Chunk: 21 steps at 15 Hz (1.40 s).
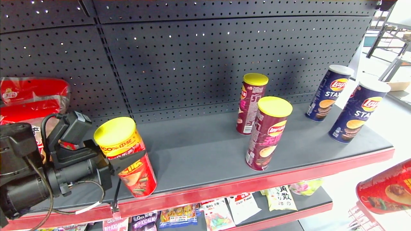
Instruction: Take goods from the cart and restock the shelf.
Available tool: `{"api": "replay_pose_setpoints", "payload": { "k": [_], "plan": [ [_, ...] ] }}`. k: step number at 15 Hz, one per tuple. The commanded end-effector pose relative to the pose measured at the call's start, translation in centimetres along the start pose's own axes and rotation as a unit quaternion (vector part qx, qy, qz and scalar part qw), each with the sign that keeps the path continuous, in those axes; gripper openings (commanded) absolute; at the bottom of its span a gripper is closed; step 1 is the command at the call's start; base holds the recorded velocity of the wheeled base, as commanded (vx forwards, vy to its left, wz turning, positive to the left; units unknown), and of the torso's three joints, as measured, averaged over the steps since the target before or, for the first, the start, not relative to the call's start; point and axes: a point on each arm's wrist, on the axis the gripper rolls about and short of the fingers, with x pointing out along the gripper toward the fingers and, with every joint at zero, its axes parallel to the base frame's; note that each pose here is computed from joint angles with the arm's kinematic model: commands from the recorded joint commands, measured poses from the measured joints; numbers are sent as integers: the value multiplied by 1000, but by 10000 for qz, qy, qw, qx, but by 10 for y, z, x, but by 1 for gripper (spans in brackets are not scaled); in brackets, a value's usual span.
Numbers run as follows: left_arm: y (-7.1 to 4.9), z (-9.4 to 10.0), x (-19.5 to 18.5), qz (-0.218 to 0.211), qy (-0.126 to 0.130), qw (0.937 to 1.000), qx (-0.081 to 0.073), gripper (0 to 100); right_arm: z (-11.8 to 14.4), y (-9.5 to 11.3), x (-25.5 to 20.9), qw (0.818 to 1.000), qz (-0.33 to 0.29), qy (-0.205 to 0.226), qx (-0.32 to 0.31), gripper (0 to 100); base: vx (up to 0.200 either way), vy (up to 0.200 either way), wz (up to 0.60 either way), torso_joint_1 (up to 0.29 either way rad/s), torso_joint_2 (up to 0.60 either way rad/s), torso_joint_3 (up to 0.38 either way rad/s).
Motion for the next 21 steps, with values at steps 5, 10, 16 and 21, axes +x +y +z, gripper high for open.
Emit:
{"api": "replay_pose_setpoints", "payload": {
  "k": [5, 10, 16, 21],
  "plan": [
    [-1, -4, 0, 34, 75, 10000, -31, 0, 0, 0, 0, 10000, -7, -14, -2, 0, 0, 0, 0, 0, 0, 0],
    [-1, -5, -2, 217, 89, 9997, -24, 100, 0, 0, 0, 10000, 1, -15, -4, 0, 0, 0, 0, 0, 0, 0],
    [-16, -7, -32, 353, -103, 9993, 65, 100, 0, 0, 0, 10000, -3, 16, -2, 0, 0, 0, 0, 0, 0, 0],
    [-31, -27, -62, 599, -78, 9982, -7, 100, 0, 0, 2, 10000, 23, 44, -11, 0, 0, 0, 0, 0, 0, 0]
  ]
}}
